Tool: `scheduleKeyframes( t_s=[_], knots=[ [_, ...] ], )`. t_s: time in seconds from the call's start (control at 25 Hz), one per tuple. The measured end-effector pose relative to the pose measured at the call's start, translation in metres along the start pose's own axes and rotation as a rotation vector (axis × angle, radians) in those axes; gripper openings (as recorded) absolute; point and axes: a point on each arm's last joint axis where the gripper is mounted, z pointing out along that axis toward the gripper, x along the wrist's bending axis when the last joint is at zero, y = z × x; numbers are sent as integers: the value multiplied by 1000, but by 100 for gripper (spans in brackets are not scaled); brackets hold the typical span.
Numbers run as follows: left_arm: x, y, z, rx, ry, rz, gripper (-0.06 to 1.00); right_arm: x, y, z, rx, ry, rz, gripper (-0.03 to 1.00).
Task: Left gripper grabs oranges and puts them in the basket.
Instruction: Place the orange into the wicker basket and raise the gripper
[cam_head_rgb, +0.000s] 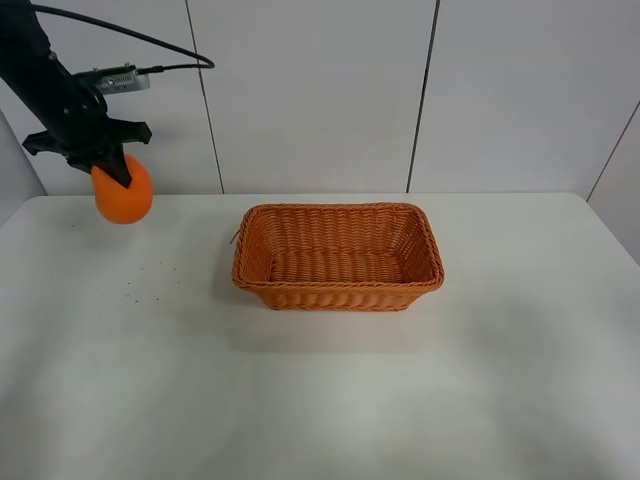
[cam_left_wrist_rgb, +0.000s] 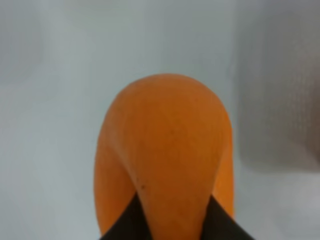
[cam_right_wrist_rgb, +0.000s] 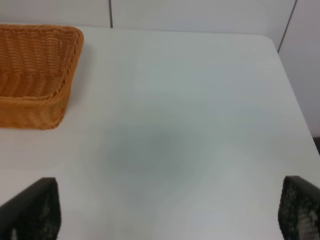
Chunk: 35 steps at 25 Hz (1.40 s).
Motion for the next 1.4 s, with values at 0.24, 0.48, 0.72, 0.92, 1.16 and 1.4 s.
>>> scheduleKeyframes(
  t_s=[0.24, 0.48, 0.72, 0.92, 1.16, 1.4],
  knots=[
    [-34, 8, -15, -44, 1, 62, 20, 0, 0, 0, 0, 0, 0, 69],
    [-116, 9, -31, -111, -62, 219, 20, 0, 0, 0, 0, 0, 0, 69],
    [-196, -1, -8, -84, -117, 375, 20, 0, 0, 0, 0, 0, 0, 69],
    [-245, -10, 37, -55, -139, 464, 20, 0, 0, 0, 0, 0, 0, 69],
    [-272, -19, 95, -9, -143, 519, 20, 0, 0, 0, 0, 0, 0, 69],
    [-271, -22, 122, 33, -128, 523, 21, 0, 0, 0, 0, 0, 0, 69]
  ],
)
